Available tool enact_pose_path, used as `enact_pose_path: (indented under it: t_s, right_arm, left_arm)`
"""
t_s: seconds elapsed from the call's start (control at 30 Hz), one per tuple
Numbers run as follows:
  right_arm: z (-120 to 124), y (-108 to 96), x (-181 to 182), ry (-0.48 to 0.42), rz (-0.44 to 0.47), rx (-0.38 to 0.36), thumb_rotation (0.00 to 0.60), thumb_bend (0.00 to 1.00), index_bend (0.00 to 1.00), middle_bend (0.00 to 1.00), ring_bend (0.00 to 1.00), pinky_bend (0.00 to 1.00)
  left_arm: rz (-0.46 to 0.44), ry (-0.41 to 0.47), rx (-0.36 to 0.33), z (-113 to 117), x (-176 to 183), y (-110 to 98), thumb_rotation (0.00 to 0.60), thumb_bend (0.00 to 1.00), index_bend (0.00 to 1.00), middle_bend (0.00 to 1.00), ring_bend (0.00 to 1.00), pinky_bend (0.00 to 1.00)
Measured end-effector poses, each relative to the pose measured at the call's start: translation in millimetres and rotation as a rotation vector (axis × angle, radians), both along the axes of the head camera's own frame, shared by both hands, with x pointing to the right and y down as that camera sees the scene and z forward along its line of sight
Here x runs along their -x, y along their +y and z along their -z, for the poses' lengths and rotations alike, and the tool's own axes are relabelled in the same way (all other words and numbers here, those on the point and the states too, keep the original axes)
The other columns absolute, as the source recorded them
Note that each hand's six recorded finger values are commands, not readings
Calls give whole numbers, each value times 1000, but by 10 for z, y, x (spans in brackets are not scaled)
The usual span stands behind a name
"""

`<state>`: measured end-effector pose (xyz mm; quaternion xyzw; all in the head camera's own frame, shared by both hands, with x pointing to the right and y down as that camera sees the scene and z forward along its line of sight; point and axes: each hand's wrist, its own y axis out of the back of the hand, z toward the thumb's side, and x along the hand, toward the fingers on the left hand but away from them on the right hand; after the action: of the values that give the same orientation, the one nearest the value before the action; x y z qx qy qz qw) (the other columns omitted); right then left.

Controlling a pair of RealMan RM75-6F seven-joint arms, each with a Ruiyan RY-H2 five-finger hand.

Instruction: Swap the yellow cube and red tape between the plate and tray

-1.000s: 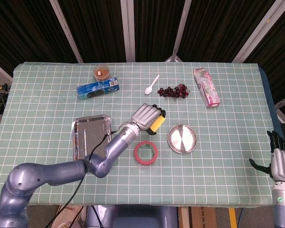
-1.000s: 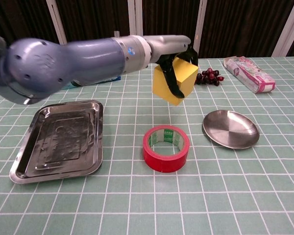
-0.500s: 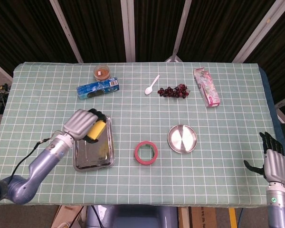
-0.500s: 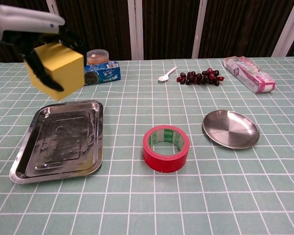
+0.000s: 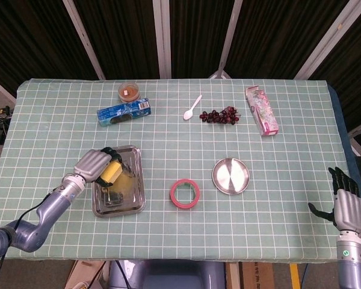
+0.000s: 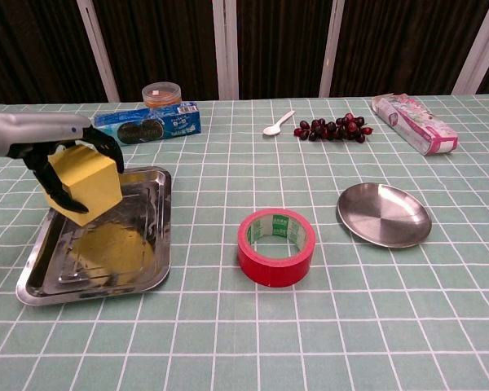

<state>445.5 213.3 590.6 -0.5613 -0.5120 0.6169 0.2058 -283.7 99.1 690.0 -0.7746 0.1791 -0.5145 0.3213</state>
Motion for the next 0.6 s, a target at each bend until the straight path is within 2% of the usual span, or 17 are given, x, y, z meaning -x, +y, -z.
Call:
enact_pose_path:
  t_s: [0.13,0.3,0.4,0.6]
  right_arm:
    - [-1,3,-14,-1,-5,1,600,225,85,1,43,0]
    - [2,2,-2,-2,-2,0,600,225,85,3,43,0]
    - [-5,3,3,-3,1,1,600,225,87,3,43,0]
    - [2,1,19,-1,10,-1,600,225,88,3,43,0]
  left_arm:
    - [-3,5,41,-180,-11,112,600,176,297,158,103,363]
    - [-26,31,60,-211,-85,178,600,41,266,54,1,106]
    - [-29,54,63,-145,-125,182,600,10,255,24,0,25]
    - [-31,133,29,202,-218,140,600,8,225,4,0,0]
